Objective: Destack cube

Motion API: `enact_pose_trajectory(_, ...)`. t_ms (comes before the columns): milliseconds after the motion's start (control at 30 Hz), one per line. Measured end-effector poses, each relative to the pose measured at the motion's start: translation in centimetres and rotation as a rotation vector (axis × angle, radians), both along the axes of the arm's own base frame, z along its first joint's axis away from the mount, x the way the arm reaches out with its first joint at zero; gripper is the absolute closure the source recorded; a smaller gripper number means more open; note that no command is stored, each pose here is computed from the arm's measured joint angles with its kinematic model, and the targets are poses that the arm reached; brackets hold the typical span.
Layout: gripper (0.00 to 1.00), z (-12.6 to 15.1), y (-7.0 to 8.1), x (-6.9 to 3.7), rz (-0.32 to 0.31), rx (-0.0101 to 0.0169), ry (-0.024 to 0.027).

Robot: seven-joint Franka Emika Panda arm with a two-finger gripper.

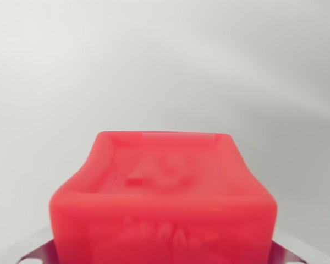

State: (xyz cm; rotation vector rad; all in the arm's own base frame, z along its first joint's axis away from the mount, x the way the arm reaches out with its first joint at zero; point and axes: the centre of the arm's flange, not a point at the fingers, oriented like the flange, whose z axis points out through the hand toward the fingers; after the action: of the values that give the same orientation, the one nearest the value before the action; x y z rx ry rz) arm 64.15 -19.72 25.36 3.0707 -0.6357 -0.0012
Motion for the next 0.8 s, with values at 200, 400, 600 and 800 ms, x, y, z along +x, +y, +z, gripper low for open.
enact_pose_trajectory(200, 1.0, -2.4, 0.1, 0.0, 0.002, 0.0022, 0.0051)
enact_pose_trajectory(400, 1.0, -4.0, 0.1, 0.0, 0.002, 0.0017, 0.0042)
enact_pose_trajectory(600, 1.0, -5.6, 0.1, 0.0, 0.002, 0.0017, 0.0049)
enact_pose_trajectory(800, 1.0, -7.3, 0.1, 0.0, 0.002, 0.0016, 0.0051)
